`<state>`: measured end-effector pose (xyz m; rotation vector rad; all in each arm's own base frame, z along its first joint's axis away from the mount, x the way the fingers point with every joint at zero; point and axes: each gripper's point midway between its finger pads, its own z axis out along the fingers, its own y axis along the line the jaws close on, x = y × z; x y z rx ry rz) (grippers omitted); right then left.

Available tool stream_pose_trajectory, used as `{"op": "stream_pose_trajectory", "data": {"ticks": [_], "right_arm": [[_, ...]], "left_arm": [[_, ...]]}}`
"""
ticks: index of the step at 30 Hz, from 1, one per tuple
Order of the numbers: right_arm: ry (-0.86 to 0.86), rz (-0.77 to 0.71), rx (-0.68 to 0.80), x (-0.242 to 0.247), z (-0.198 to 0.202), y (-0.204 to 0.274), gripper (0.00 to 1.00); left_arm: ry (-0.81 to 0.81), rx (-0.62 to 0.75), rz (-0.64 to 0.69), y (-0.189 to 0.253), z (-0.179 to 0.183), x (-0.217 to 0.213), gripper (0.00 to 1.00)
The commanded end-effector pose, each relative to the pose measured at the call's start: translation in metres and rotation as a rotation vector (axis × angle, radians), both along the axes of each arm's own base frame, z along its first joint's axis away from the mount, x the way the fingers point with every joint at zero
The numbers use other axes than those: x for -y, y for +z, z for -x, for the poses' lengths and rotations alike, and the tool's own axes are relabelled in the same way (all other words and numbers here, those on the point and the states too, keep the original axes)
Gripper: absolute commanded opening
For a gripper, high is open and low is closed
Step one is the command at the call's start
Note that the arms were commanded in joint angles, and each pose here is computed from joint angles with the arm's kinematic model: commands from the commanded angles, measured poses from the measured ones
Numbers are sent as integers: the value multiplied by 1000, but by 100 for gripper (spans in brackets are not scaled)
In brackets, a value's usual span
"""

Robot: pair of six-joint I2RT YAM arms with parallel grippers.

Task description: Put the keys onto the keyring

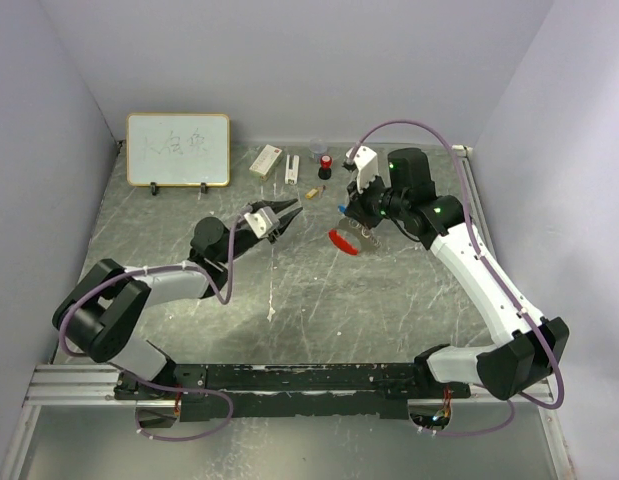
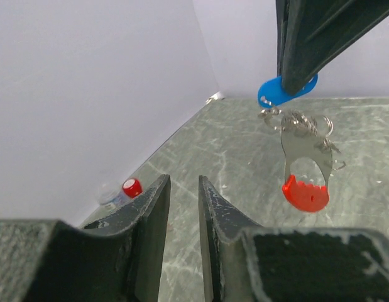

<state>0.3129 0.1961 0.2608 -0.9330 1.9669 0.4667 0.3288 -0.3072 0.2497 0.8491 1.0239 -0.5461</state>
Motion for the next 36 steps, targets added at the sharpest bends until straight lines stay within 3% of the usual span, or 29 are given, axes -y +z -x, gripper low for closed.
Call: {"op": "stream_pose_trajectory", "data": {"ticks": [1,10,22,36], "right_arm": [[55,-9,43,-3,6,14,0],[108,-15,38,-12,8,11,0],[166,-3,61,-26,12,18,0],[196,12,72,-30,16,18,0]], "left_arm": [[-227,56,36,25,20,19,36],[-437,9,-24,7,33,43,39],[-451,-36,-41,-3,18,53,38],[-565,-67,-42,-12,31,59,38]]}}
